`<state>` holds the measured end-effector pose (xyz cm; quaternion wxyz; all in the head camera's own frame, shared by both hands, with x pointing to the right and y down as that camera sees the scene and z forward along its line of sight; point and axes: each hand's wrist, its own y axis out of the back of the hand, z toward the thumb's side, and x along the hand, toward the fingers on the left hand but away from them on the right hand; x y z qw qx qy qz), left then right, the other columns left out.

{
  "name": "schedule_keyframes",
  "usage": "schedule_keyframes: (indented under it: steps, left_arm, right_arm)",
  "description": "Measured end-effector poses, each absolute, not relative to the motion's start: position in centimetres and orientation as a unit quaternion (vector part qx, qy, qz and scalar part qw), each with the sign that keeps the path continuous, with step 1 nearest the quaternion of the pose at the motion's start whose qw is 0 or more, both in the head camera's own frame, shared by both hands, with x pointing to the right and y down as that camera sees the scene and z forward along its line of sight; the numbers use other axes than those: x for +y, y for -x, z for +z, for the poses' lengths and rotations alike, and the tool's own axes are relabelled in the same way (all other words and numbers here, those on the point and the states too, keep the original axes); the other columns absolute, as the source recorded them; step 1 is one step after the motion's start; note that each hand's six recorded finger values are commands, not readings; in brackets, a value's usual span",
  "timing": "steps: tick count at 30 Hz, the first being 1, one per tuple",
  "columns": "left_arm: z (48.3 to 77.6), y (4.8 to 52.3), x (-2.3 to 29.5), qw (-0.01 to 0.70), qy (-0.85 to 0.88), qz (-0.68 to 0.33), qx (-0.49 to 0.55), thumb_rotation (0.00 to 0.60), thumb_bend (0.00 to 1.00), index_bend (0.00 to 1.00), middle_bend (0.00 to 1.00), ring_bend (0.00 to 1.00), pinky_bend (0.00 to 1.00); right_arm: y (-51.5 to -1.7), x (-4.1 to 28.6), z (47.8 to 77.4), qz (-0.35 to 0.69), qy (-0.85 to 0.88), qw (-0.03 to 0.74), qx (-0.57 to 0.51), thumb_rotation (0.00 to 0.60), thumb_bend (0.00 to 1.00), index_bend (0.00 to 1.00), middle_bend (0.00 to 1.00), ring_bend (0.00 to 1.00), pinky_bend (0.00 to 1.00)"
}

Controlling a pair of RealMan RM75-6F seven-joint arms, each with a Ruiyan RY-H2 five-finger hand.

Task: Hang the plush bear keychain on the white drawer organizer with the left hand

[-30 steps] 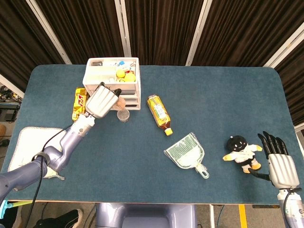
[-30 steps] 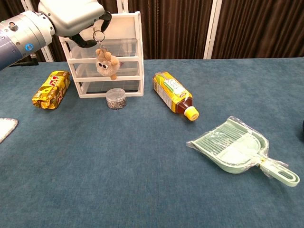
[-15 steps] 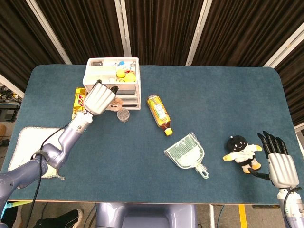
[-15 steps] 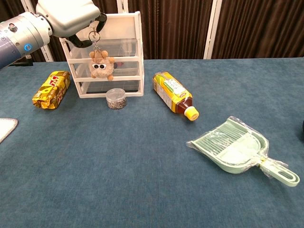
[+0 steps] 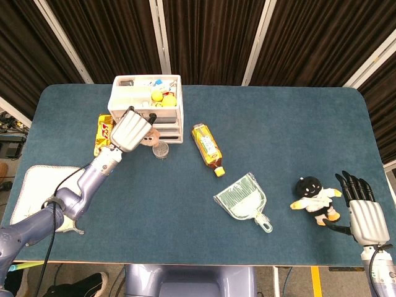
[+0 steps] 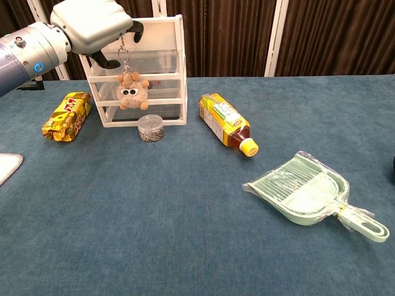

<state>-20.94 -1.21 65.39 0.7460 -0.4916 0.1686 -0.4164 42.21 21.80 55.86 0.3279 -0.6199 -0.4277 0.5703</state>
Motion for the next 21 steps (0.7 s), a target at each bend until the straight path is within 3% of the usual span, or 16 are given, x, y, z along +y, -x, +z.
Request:
schedule_keyframes:
  steps: [11, 21]
  left_arm:
    - [63.8, 20.9, -1.2, 0.743, 0.496, -0.406, 0.194, 0.6, 0.15, 0.25, 0.92, 0.85, 0.76]
    - [60.9, 21.9, 1.8, 0.685, 0.563, -0.38, 0.263, 0.6, 0.15, 0.34, 0.86, 0.81, 0.68]
  right_arm:
    - [-42.3, 21.8, 55.8, 0.57, 0.619, 0.33, -0.428, 0.6, 0.05, 0.01, 0.0, 0.0, 0.0]
    - [-42.6, 21.9, 56.0, 0.576, 0.619, 0.324, -0.425, 0.6, 0.06, 0.01, 0.0, 0.0, 0.0]
